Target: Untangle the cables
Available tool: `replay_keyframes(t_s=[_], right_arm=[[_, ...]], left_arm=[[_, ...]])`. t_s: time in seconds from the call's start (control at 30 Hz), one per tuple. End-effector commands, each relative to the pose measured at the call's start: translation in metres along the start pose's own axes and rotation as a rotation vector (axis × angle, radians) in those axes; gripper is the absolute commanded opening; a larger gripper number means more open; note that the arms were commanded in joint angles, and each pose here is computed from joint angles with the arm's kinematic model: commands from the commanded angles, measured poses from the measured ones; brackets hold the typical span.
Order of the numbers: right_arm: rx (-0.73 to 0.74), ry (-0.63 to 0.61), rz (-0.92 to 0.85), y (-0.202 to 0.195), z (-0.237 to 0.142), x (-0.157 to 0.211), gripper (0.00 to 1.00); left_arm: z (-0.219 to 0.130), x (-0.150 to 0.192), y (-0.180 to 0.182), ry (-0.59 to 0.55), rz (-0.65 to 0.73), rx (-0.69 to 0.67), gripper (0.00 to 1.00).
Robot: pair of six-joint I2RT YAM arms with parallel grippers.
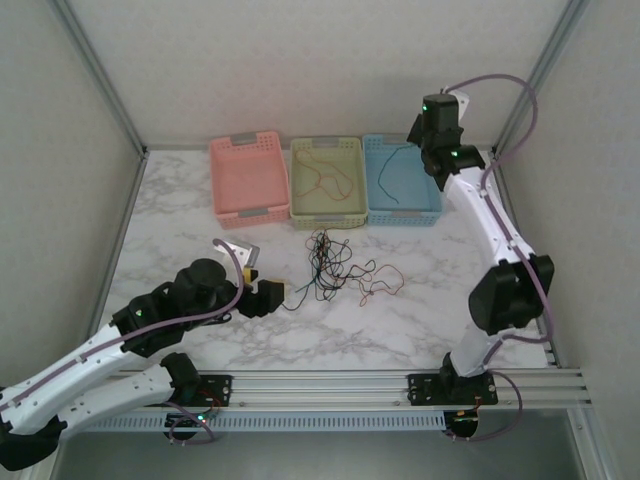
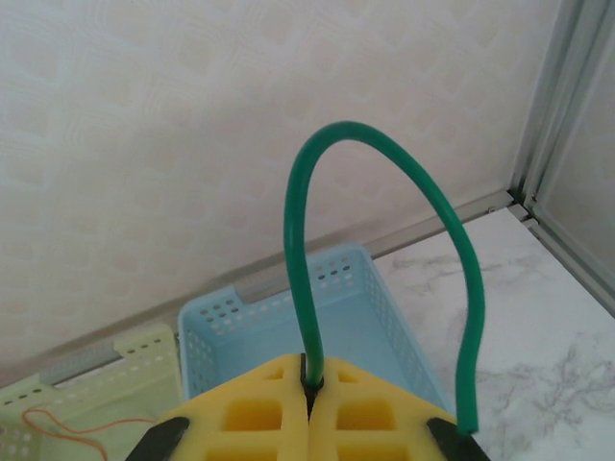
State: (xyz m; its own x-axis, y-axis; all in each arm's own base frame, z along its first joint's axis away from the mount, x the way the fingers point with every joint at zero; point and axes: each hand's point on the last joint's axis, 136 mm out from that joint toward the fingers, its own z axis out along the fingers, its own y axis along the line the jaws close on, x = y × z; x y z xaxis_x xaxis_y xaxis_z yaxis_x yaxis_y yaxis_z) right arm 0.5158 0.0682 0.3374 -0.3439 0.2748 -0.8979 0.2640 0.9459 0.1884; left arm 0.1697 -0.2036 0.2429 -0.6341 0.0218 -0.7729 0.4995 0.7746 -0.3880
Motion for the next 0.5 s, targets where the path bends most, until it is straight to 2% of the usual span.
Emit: replay_keyframes(t_s=[0.0, 0.13, 0.27, 0.47], right_arm=[[0.031, 0.019, -0.033, 0.002, 0.024, 0.002, 0.0], [0.036, 0.094, -0.047, 0.005, 0.058, 0.024, 0.0], [0.013, 0.228, -0.044, 0.009, 0.091, 0.062, 0.0], [-0.013, 0.387, -0.037, 0.015, 0.123, 0.108, 0.0]], left_arm=[[-0.007, -0.002, 0.003, -0.009, -0.007, -0.019, 0.82], [-0.008, -0.002, 0.004, -0.009, -0.005, -0.023, 0.82], [-0.008, -0.001, 0.004, -0.008, -0.004, -0.023, 0.82], [-0.006, 0.0, 0.005, -0.005, -0.001, -0.028, 0.82]])
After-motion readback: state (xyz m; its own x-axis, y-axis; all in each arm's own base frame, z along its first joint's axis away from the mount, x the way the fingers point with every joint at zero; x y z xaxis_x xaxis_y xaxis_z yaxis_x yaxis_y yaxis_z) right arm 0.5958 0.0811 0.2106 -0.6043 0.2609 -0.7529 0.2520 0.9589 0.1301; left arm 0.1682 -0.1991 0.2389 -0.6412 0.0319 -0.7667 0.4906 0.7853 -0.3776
